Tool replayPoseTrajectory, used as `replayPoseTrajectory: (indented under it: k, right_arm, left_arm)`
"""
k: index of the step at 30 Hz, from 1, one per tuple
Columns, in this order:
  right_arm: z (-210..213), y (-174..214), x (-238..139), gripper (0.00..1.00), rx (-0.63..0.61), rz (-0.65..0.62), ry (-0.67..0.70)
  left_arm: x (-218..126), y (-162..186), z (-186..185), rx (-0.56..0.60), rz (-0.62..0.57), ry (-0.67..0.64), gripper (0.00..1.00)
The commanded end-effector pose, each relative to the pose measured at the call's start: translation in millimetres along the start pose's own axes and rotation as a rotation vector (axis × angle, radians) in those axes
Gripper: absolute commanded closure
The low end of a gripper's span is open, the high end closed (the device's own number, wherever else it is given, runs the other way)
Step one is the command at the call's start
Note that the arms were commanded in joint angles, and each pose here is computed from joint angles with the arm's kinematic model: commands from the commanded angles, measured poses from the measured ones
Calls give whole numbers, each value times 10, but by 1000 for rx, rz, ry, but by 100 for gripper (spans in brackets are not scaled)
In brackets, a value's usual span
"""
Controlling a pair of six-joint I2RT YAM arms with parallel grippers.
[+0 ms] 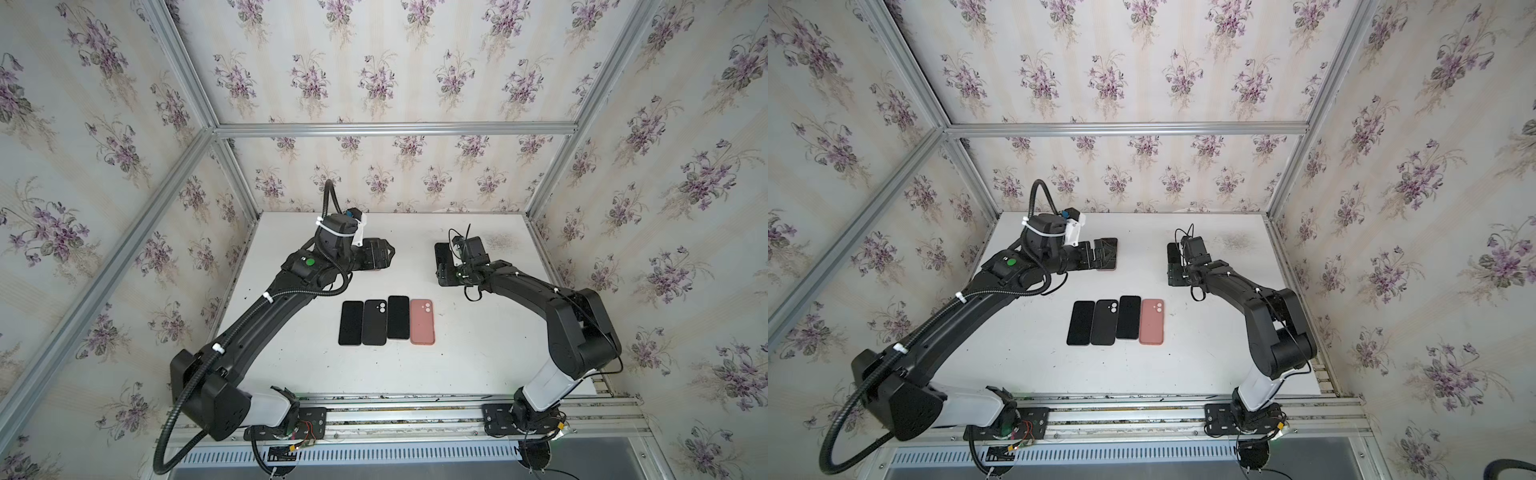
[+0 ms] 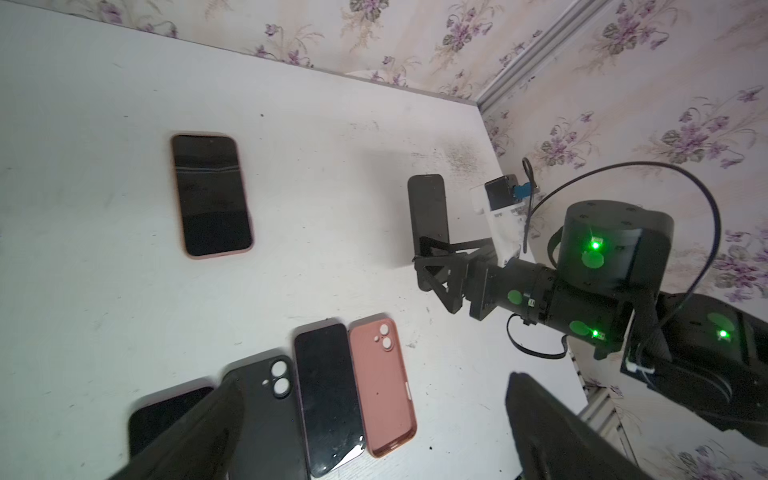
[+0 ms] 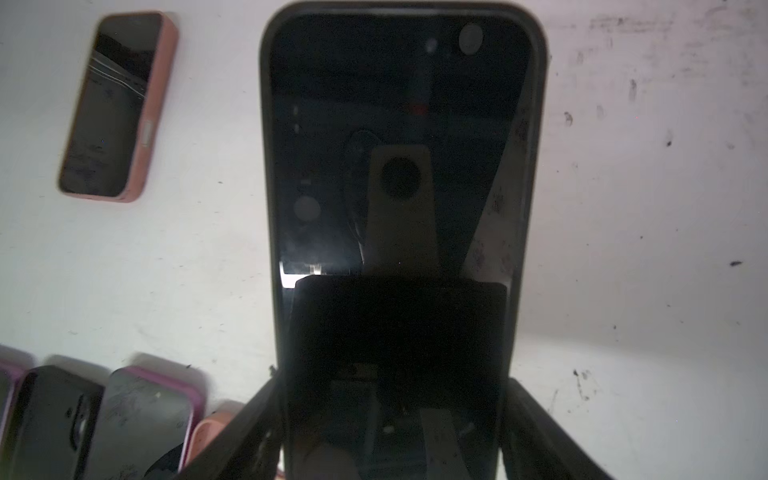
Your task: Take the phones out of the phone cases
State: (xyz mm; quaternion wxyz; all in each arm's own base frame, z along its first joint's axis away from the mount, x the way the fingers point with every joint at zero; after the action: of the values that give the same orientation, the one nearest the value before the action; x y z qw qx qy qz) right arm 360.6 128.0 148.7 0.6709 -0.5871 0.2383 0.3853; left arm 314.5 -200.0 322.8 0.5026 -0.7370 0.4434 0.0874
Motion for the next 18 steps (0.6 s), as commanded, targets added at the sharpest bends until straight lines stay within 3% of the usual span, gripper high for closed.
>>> replayPoseTrajectory:
  k: [1,8,18]
  right_arm:
    - [203,-212,-217,58,-83,-203,-103]
    - [478,-92,-594,63,-220,-345,-190]
    - [718,55,-867,68,-297,-386,-269]
  left_arm:
    - [159,-78,-165,12,51,160,0]
    - [537,-105,-272,-37,186,300,5]
    - [776,-72,-246,-56,248,321,13]
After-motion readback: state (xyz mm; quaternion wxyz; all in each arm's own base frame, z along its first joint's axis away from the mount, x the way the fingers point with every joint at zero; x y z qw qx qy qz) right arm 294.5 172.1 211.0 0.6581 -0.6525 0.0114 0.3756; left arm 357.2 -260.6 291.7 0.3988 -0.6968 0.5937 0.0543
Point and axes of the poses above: each gripper's point midway between its finger pads, its own x axis out along the fingers, its own z axis along the line the jaws close on, y = z × x, the point moved 7 cm from there along -x, back along the fingers, and after that the axes turned 2 degrees about x, right-handed, at the moved point
